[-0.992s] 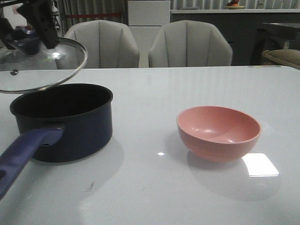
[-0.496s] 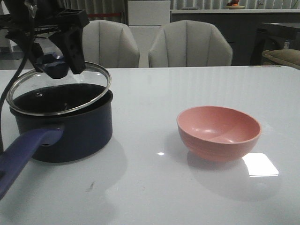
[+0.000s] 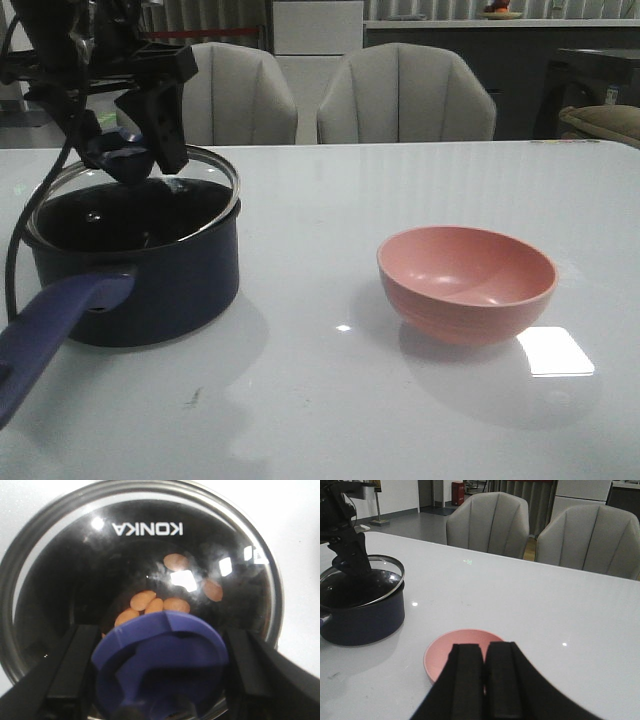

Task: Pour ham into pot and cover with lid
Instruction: 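Lift the glass lid and lower it onto the saucepan, then release the knob and raise the left gripper away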

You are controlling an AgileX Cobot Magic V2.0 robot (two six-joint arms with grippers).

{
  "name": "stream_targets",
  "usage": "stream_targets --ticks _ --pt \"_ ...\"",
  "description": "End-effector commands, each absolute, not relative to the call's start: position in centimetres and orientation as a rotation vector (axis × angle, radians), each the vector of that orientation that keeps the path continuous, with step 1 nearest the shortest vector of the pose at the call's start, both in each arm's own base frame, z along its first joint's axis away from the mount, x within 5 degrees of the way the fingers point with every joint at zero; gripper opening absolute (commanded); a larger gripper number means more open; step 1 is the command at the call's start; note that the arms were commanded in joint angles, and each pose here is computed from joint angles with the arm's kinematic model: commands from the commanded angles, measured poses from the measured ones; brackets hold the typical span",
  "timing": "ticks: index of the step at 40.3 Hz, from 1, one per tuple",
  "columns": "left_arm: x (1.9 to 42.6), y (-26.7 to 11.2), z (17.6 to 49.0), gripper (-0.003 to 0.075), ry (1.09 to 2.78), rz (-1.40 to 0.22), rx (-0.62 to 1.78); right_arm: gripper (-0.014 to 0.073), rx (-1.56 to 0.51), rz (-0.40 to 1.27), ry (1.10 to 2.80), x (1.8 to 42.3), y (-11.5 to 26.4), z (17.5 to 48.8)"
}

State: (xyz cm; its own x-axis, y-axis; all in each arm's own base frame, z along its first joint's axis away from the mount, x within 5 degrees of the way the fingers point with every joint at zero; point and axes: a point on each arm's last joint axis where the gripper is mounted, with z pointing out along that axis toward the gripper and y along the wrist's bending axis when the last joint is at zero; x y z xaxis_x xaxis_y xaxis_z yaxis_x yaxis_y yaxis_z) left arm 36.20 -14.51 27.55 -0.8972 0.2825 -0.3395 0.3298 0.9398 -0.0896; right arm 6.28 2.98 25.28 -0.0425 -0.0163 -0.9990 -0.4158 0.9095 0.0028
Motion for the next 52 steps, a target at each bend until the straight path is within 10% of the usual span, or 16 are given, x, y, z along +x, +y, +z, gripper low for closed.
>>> stream_targets --ticks 1,12,52 --pt "35.9 -14.6 30.1 0.0337 2.698 -0.240 0.438 0.0143 -0.301 0.328 1.499 6.4 2.8 26.9" --pt "36.3 -14.7 30.2 0.0561 2.690 -0.242 0.438 0.0143 -0.301 0.328 1.499 6.4 2.8 26.9" --pt "30.0 -11.8 37.3 0.0565 2.537 -0.203 0.442 0.0143 -0.301 0.328 1.499 6.4 2.8 26.9"
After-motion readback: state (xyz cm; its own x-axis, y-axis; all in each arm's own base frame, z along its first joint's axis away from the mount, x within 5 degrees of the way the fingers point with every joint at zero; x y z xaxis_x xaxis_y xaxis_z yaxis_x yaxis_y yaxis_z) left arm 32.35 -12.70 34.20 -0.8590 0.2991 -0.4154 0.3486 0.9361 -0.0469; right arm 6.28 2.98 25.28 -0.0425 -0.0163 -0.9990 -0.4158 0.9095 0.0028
